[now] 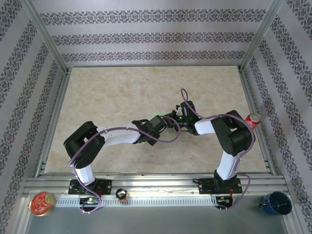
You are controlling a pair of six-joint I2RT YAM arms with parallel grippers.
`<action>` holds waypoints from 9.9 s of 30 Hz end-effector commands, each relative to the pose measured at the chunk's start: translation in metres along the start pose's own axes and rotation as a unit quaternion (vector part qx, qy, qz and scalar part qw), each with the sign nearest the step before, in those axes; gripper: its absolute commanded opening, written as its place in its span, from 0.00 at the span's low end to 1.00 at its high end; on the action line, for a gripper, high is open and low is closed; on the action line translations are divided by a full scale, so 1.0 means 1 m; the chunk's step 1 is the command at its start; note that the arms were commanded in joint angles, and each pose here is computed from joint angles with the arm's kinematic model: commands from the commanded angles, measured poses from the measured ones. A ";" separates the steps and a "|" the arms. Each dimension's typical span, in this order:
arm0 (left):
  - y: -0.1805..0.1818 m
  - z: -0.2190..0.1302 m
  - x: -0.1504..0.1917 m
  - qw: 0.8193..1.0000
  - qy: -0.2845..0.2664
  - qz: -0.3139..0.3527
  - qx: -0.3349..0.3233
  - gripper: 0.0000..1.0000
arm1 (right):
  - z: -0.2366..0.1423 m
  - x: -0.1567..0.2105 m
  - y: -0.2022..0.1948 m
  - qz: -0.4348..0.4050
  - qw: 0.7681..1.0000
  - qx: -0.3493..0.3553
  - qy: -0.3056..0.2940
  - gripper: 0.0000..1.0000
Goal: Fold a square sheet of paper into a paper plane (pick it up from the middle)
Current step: Fold the wing for the fifth time at the center of the table.
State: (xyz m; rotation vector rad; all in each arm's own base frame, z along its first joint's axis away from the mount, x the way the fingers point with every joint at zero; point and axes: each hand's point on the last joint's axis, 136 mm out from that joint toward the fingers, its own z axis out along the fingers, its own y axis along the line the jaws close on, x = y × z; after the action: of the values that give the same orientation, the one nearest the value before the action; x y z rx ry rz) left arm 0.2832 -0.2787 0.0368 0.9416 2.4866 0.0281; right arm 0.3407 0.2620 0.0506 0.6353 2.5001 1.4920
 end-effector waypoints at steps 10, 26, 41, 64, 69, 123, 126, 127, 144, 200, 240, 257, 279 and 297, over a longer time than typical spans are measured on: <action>0.000 -0.001 0.003 0.999 0.010 0.024 -0.019 0.28 | -0.002 0.001 0.013 -0.011 1.000 -0.017 -0.002 0.00; 0.001 0.001 0.004 0.999 0.012 0.026 -0.023 0.23 | -0.002 0.002 0.013 -0.011 1.000 -0.017 0.000 0.00; 0.001 0.002 0.005 0.999 0.014 0.025 -0.025 0.11 | -0.003 0.002 0.014 -0.013 1.000 -0.017 -0.001 0.03; -0.022 -0.001 -0.010 0.995 -0.024 -0.066 0.073 0.00 | -0.085 -0.024 -0.001 -0.123 0.983 0.088 -0.101 0.50; -0.026 -0.003 -0.018 0.984 -0.041 -0.112 0.130 0.00 | -0.107 -0.030 0.001 -0.140 0.975 0.096 -0.142 0.54; -0.062 0.013 -0.036 0.867 -0.011 -0.277 0.415 0.00 | -0.065 0.020 -0.008 -0.174 0.984 0.022 -0.028 0.16; -0.063 0.013 -0.037 0.862 -0.013 -0.283 0.422 0.00 | -0.060 0.018 -0.008 -0.169 0.985 0.018 -0.023 0.14; -0.062 0.012 -0.039 0.860 -0.014 -0.284 0.423 0.00 | -0.058 0.017 -0.007 -0.169 0.985 0.016 -0.022 0.14; -0.065 0.019 -0.041 0.826 -0.016 -0.333 0.454 0.00 | -0.050 0.016 -0.012 -0.162 0.987 0.011 -0.017 0.13; -0.042 0.027 -0.026 0.755 -0.023 -0.458 0.469 0.00 | -0.034 -0.001 -0.017 -0.159 0.987 -0.026 0.024 0.10; -0.036 0.038 -0.010 0.747 -0.002 -0.488 0.451 0.00 | -0.006 0.001 -0.046 -0.138 0.988 0.028 0.067 0.10; -0.041 0.021 -0.011 0.743 -0.002 -0.472 0.474 0.18 | 0.000 0.013 -0.079 -0.138 0.976 0.145 0.082 0.08; -0.055 0.000 -0.008 0.729 0.020 -0.448 0.517 0.12 | -0.001 0.018 -0.081 -0.139 0.973 0.161 0.088 0.07; -0.066 -0.008 0.001 0.783 0.063 -0.397 0.476 0.11 | -0.001 0.018 -0.083 -0.138 0.972 0.168 0.088 0.07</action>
State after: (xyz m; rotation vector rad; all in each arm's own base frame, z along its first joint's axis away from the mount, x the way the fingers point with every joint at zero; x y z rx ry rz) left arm 0.2529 -0.3258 0.0305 0.0001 2.7239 -1.6013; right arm 0.3270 0.2398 0.0152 0.1680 2.7195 1.1990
